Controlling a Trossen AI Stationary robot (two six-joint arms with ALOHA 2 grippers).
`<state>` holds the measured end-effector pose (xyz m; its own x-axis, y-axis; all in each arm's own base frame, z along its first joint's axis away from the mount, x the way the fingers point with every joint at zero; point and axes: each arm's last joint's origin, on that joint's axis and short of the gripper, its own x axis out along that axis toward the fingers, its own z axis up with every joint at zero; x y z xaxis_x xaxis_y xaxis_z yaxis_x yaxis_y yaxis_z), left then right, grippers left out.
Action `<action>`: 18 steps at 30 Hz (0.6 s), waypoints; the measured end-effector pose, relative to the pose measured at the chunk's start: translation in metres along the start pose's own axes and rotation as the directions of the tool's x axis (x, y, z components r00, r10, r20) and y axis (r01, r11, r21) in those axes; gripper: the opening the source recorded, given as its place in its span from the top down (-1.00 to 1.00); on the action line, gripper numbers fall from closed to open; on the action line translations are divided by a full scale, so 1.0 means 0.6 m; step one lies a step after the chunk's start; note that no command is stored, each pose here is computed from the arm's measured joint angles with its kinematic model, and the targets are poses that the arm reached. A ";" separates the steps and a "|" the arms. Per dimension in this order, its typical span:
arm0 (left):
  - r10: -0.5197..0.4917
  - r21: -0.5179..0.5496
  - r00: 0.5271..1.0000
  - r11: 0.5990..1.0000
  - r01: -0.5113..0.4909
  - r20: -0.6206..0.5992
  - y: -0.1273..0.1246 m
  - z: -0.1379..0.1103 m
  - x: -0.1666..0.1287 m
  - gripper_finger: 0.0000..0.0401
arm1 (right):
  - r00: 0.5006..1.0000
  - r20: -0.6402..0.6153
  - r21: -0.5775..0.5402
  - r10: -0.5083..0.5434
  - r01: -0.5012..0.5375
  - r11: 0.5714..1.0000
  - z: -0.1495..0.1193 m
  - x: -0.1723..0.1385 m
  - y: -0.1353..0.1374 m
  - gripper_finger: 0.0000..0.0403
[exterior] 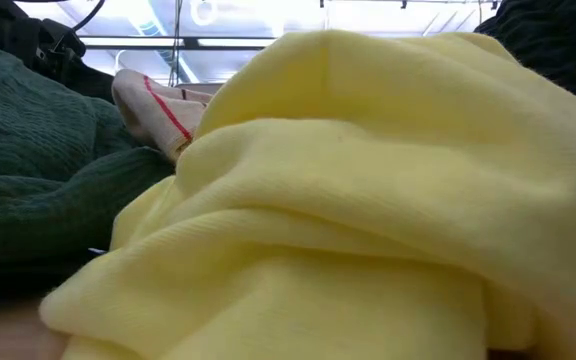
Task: Sort clothes
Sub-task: Put the white sock into the white bin
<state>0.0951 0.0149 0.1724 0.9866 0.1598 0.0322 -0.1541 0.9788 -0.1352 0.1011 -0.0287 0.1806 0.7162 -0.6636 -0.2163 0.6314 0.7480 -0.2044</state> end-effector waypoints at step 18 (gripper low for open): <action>0.000 0.000 1.000 1.000 0.000 0.000 0.000 0.000 0.000 0.31 | 0.876 -0.307 0.062 0.371 -0.371 0.927 0.215 -0.045 0.068 0.96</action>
<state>0.0951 0.0148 0.1724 0.9867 0.1595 0.0322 -0.1538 0.9788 -0.1352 0.1462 0.0211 0.3014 0.7705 -0.3067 -0.5588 0.3379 0.9399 -0.0499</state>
